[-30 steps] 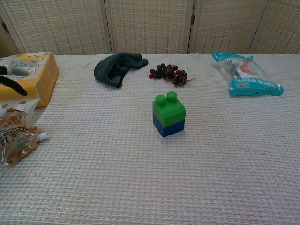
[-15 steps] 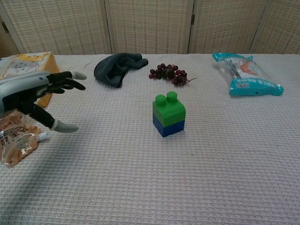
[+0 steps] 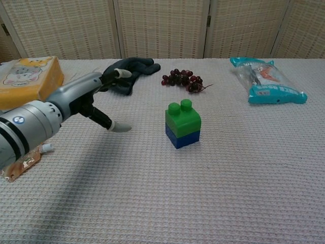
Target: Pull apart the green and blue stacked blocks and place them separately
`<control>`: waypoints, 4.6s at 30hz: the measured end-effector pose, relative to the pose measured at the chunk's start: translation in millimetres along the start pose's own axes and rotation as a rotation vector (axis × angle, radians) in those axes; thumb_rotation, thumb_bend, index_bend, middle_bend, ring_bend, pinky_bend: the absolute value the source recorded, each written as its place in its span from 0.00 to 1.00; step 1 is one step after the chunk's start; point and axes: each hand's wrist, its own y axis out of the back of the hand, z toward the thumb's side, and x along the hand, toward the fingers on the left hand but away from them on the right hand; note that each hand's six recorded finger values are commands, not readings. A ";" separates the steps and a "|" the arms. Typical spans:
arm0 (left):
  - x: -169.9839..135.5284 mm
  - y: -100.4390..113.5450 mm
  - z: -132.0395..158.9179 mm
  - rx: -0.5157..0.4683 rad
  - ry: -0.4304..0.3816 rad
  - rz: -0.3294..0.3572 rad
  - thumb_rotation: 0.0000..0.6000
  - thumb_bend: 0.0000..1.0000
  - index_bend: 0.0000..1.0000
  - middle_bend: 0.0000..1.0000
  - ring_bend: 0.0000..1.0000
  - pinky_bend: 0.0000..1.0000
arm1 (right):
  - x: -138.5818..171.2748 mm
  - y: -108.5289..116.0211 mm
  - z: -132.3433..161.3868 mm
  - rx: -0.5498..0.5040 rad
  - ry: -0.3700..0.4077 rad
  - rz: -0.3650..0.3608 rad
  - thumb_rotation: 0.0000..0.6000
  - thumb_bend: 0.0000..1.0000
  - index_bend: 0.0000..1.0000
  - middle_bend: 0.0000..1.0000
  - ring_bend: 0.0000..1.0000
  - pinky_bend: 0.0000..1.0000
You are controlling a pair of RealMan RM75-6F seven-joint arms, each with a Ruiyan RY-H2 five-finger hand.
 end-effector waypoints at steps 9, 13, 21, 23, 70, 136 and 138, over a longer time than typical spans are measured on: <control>20.7 -25.2 12.7 0.000 -0.026 -0.046 1.00 0.19 0.00 0.15 0.01 0.00 | -2.0 2.5 -5.3 -0.024 -0.014 0.002 1.00 0.33 0.00 0.00 0.00 0.00; 25.0 -35.1 21.5 -0.011 -0.040 -0.072 1.00 0.19 0.00 0.15 0.00 0.00 | -3.3 2.4 -7.4 -0.034 -0.019 0.008 1.00 0.33 0.00 0.00 0.00 0.00; 41.1 -57.2 32.4 -0.007 -0.039 -0.098 1.00 0.19 0.00 0.15 0.00 0.00 | -7.9 4.1 -14.2 -0.061 -0.031 0.020 1.00 0.33 0.00 0.00 0.00 0.00; 45.9 -60.5 33.9 -0.005 -0.039 -0.093 1.00 0.19 0.00 0.15 0.00 0.00 | -7.9 6.3 -16.0 -0.070 -0.034 0.016 1.00 0.33 0.00 0.00 0.00 0.00; 90.6 -86.4 40.8 -0.046 -0.055 0.012 1.00 0.20 0.01 0.24 0.02 0.00 | -1.6 19.0 -30.0 -0.094 -0.061 -0.008 1.00 0.33 0.00 0.00 0.00 0.00; 56.8 -39.1 29.1 -0.199 -0.049 0.119 1.00 0.33 0.65 0.80 0.28 0.00 | -20.9 -6.1 -4.2 -0.125 0.050 0.094 1.00 0.33 0.00 0.00 0.00 0.00; 50.4 -34.7 33.4 -0.217 -0.061 0.105 1.00 0.33 0.65 0.80 0.28 0.00 | -28.3 -8.6 3.8 -0.151 0.089 0.113 1.00 0.33 0.00 0.00 0.00 0.00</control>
